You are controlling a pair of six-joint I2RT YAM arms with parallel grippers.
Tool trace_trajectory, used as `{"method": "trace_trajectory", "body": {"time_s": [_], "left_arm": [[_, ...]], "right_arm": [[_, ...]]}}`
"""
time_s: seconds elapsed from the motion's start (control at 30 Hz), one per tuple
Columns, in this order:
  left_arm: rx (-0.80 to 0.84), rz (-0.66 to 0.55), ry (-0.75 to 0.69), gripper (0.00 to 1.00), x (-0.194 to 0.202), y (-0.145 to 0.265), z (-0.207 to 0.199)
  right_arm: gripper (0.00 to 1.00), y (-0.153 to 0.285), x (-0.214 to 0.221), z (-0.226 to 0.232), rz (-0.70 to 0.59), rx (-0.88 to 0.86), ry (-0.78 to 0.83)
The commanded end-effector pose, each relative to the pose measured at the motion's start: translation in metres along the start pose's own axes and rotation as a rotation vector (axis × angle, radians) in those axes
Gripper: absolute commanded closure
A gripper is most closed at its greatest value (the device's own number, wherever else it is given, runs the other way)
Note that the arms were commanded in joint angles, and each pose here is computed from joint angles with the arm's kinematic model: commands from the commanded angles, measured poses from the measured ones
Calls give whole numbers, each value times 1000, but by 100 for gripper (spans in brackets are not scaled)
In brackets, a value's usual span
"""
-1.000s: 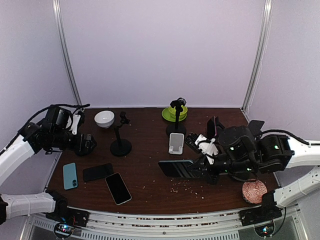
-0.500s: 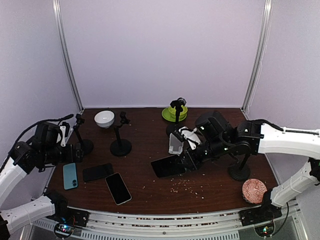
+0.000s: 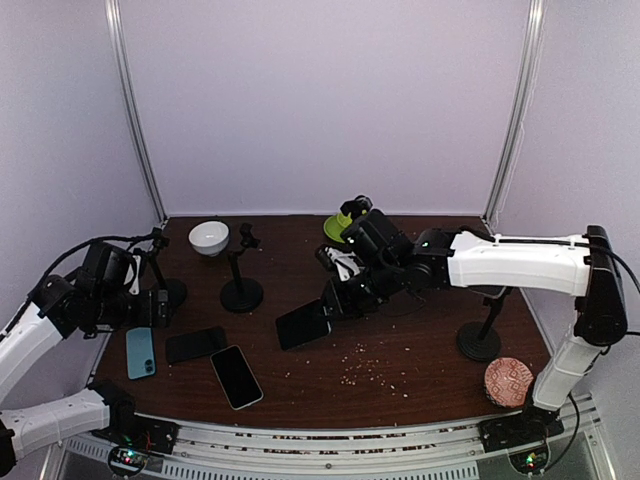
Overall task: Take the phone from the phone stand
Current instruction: Place the phone at the center of the board.
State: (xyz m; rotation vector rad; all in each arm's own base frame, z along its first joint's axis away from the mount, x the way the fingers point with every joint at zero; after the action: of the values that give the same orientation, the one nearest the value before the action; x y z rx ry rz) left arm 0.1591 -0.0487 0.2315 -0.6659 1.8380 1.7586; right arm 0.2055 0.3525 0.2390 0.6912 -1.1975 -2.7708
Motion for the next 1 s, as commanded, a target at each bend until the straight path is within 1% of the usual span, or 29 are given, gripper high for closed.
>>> {"method": "trace_trajectory", "body": {"time_s": [0.0, 0.13, 0.27, 0.37, 0.63, 0.83, 0.97], "left_arm": [[18, -51, 20, 2, -8, 6, -1], [10, -69, 24, 2, -9, 9, 1], [8, -95, 29, 2, -8, 14, 3], [8, -112, 35, 2, -8, 17, 4], [17, -114, 34, 2, -8, 18, 4], [16, -117, 34, 2, -7, 18, 4], [8, -126, 39, 2, -7, 19, 6]], "right_arm": [[100, -2, -29, 16, -102, -127, -147], [100, -19, -32, 10, -111, -146, -252], [100, -26, -33, 4, -143, -123, -305], [100, -33, -33, 2, -149, -145, -348], [100, -51, -34, -3, -136, -179, -462], [100, -66, -35, -5, -91, -183, -494], [100, -76, -32, -8, -78, -215, -532]]}}
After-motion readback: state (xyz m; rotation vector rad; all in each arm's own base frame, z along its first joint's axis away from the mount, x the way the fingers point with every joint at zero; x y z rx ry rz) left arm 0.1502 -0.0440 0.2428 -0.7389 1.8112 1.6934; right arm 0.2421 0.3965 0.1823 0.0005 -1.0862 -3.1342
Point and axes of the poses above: each gripper's point midway between its finger pads, its own y axis back along the fingers, its own z axis along the line the jaws close on, x = y × z, the point moved 9 cm from there along y, back along the fingers, and after that the axes turned 4 degrees about -y, right-handed, at the moved point
